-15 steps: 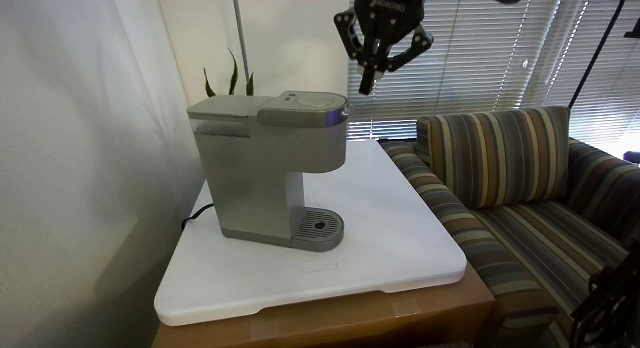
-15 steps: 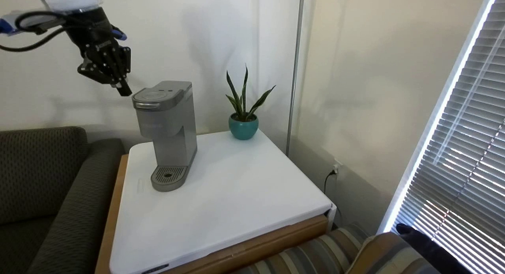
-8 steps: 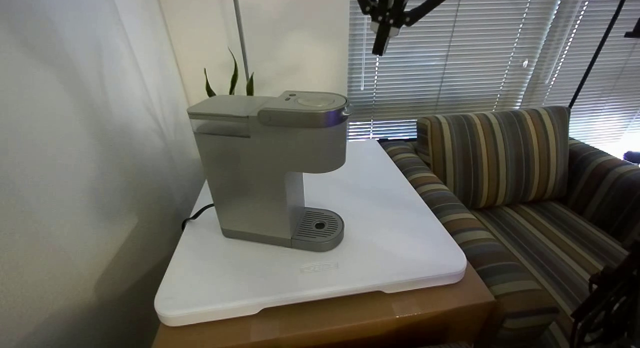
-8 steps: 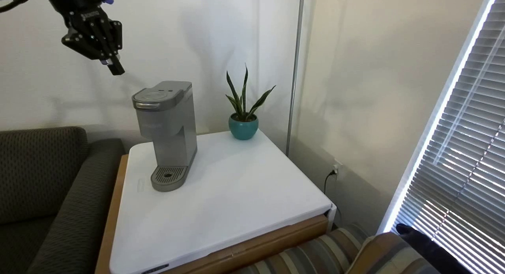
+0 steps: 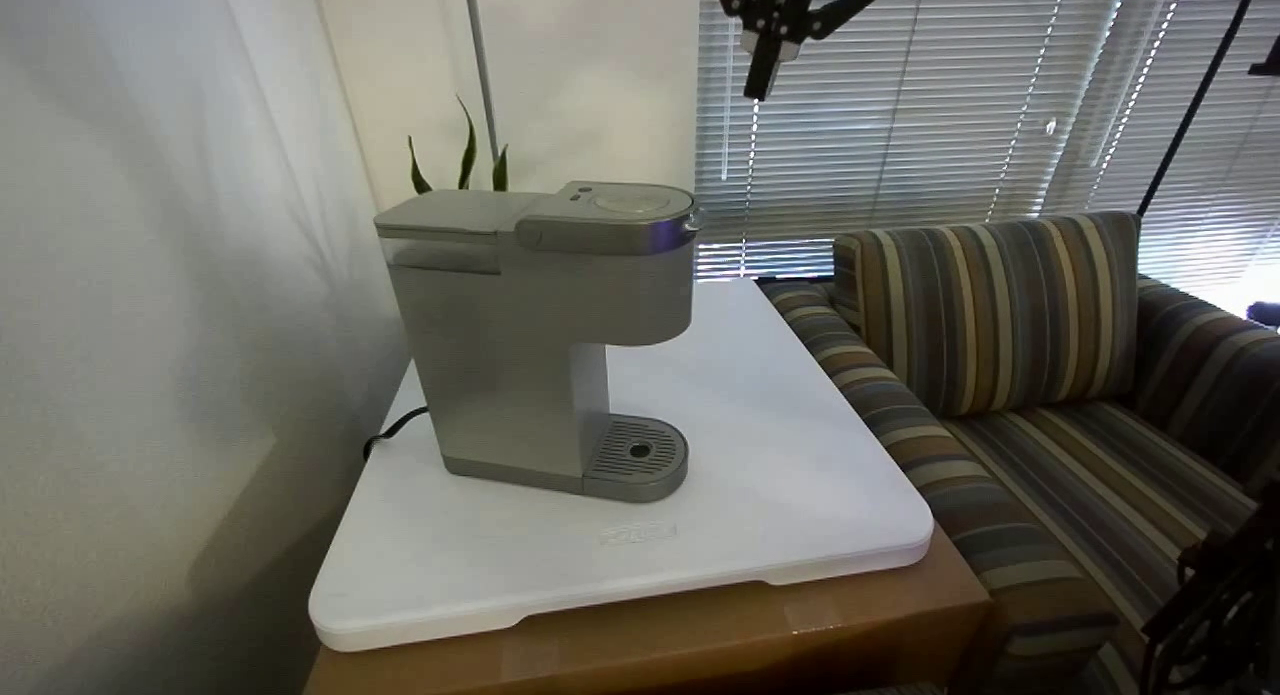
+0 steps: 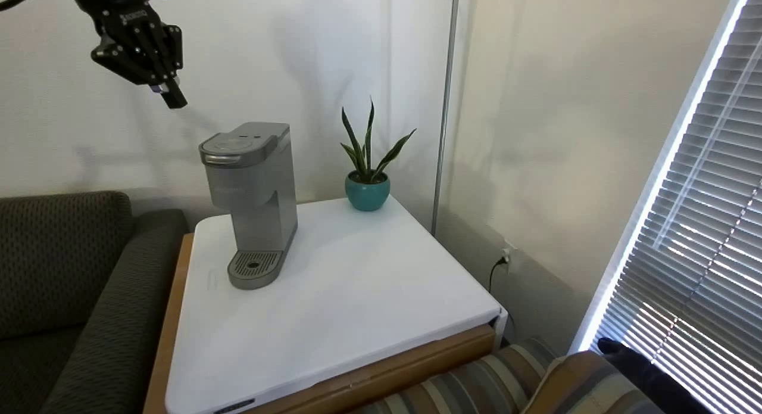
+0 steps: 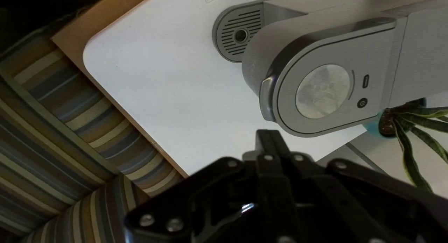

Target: Close then reopen the lid of the machine

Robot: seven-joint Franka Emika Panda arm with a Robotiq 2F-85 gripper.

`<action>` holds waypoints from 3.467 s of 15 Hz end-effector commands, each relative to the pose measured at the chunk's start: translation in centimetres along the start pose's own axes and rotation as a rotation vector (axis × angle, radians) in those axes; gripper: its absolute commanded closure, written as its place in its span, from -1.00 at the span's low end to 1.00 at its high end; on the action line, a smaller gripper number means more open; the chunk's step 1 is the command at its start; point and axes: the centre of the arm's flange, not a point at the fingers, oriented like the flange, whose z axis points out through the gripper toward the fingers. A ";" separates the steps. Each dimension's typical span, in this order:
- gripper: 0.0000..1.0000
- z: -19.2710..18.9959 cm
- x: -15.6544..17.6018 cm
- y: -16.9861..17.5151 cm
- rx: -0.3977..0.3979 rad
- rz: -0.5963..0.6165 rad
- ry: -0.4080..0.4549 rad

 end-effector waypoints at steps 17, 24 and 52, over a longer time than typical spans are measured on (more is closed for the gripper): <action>1.00 11.1 -1.0 2.0 0.023 0.011 0.020; 0.42 10.8 -1.5 1.6 0.015 -0.031 -0.015; 0.99 15.7 2.9 6.3 0.366 0.465 0.027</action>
